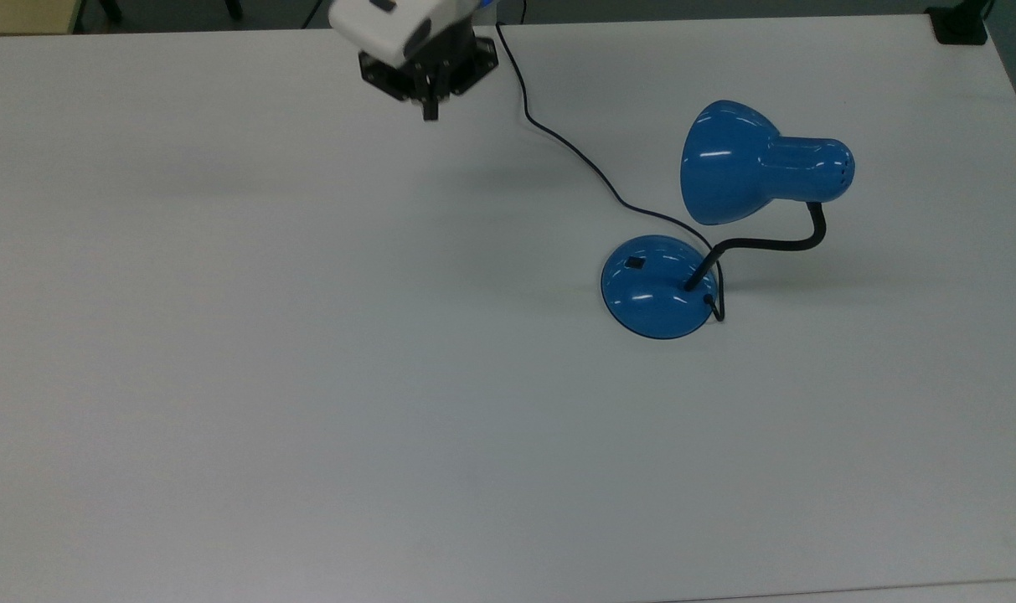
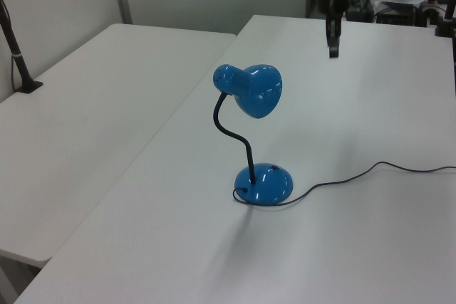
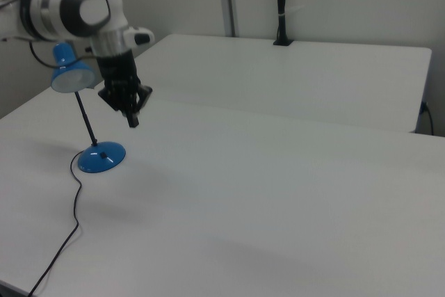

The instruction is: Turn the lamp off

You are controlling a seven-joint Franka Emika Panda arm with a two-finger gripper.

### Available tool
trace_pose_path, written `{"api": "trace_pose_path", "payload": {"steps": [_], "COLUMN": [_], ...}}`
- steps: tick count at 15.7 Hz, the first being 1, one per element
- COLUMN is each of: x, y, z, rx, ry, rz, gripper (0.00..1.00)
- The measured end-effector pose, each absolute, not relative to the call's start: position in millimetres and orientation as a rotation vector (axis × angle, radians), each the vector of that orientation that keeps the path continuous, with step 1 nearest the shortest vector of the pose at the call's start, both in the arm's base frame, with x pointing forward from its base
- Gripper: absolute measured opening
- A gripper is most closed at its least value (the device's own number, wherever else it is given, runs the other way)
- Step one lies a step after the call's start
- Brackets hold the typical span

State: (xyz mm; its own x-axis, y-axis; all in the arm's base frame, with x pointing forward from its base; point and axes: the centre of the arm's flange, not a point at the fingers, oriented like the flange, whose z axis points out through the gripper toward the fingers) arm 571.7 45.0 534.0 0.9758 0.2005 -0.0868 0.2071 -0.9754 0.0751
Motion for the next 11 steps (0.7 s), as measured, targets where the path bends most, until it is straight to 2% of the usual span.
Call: {"api": "trace_pose_path", "payload": {"steps": [4,9,10,11], "x": [566.4,568.7,568.9,569.2], "y": [26.8,1.9,-0.7,-2.5], "z": [582.0,596.8,598.3,599.5], "rx": [3.041,3.043,3.042,3.04], "ry": [0.227,0.154,0.145,0.138], "rz": [-0.106,-0.066,-0.061,-0.058], "gripper": [0.01,0.01,0.05,0.14]}}
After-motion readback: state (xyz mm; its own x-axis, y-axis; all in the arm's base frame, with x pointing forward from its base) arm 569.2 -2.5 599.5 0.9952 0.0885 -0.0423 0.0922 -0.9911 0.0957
